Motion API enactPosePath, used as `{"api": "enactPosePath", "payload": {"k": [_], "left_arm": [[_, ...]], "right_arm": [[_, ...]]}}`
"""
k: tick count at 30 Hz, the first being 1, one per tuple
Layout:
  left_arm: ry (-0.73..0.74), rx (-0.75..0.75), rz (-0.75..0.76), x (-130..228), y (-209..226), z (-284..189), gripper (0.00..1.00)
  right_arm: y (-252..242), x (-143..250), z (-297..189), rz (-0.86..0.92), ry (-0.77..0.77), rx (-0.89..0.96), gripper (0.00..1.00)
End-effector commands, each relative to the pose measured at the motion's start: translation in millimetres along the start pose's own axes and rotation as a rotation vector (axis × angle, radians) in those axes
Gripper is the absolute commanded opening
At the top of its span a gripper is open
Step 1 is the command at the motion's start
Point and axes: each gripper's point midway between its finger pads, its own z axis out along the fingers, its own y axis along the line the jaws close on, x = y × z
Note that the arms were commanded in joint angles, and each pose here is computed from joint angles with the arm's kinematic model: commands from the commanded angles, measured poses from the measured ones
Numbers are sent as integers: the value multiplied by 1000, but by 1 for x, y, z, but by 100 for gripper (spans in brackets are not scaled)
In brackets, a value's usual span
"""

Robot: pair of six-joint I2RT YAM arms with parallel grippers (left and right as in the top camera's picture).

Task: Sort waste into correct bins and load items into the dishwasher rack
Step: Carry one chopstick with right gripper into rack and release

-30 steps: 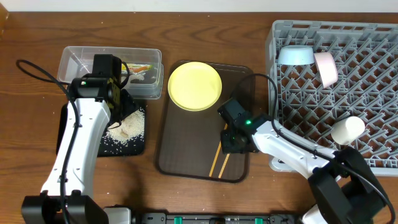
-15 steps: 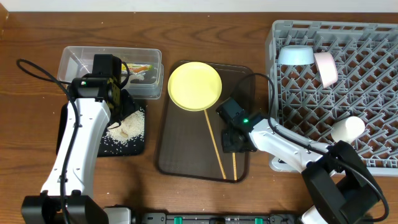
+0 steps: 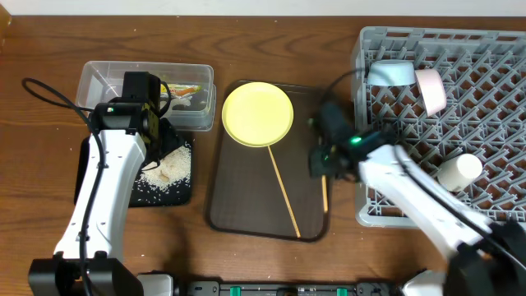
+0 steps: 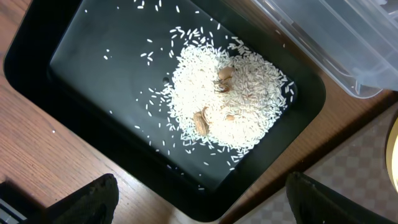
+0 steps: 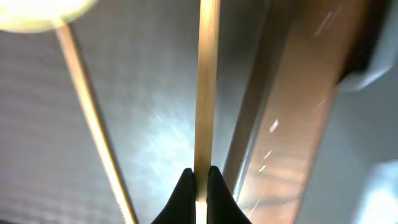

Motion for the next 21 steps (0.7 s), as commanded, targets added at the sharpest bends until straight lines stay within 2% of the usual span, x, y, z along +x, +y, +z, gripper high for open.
{"api": "enactPosePath", "payload": {"k": [1, 5, 10, 18, 20, 21], "left_arm": [[-5, -1, 1, -3, 1, -1, 89], [-6, -1, 3, -3, 1, -1, 89], [-6, -1, 3, -3, 1, -1, 89], [-6, -1, 3, -4, 1, -1, 89], [-7, 0, 2, -4, 0, -1, 89], [-9, 1, 2, -4, 0, -1, 89]], "right_arm": [[-14, -34, -41, -73, -131, -2, 1], [-49, -49, -60, -43, -185, 56, 1], [-100, -47, -57, 15, -142, 145, 1], [-117, -20, -33, 26, 10, 136, 1], [-116, -18, -28, 22, 30, 134, 3], [-117, -18, -26, 21, 37, 136, 8]]}}
